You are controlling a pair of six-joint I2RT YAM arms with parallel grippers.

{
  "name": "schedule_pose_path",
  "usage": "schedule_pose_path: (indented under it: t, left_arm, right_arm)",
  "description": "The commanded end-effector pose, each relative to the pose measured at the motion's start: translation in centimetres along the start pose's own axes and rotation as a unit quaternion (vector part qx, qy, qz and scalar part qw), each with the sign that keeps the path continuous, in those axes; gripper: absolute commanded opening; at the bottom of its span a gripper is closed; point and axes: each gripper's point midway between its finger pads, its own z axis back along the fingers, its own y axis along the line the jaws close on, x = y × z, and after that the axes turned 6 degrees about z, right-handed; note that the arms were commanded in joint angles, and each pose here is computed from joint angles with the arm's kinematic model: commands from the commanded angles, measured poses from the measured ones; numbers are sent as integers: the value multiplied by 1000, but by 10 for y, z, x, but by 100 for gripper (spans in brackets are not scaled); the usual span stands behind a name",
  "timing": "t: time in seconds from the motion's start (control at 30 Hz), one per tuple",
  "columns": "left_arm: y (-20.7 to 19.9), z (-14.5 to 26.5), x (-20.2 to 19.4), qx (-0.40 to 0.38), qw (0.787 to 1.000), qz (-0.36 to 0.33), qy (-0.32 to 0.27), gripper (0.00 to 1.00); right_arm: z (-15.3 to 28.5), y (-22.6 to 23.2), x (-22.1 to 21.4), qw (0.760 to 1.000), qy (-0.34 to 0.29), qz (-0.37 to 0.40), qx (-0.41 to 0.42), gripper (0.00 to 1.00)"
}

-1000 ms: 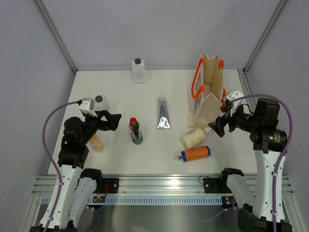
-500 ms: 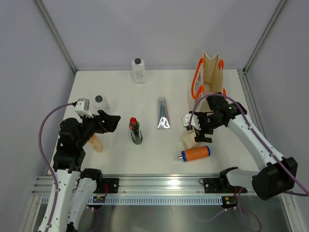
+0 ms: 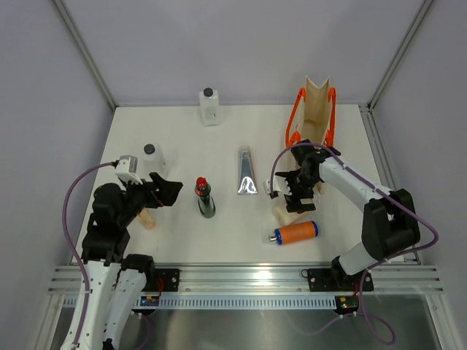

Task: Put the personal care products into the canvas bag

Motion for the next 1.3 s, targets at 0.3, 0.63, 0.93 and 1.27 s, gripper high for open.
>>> schedule_pose_path:
  t: [0.3,0.63,0.93,1.27]
  left_arm:
    - [3,0,-8,-9,1000,-10,-1,99]
    - [2,-6,-11,-19,1000,1,2,99]
    - [0,-5,-8,-19,1000,-3,2,99]
    - [-4,-4,-6,-28,1000,-1,-1,99]
  right_arm:
    - [-29,18,3,999,27,45,12,100]
    - [-57,23,-11,998,47,43,30,97]
    - [-34,18,7,999,28,37,1,41]
    - [37,9,72,988,-95,-2,-124,13]
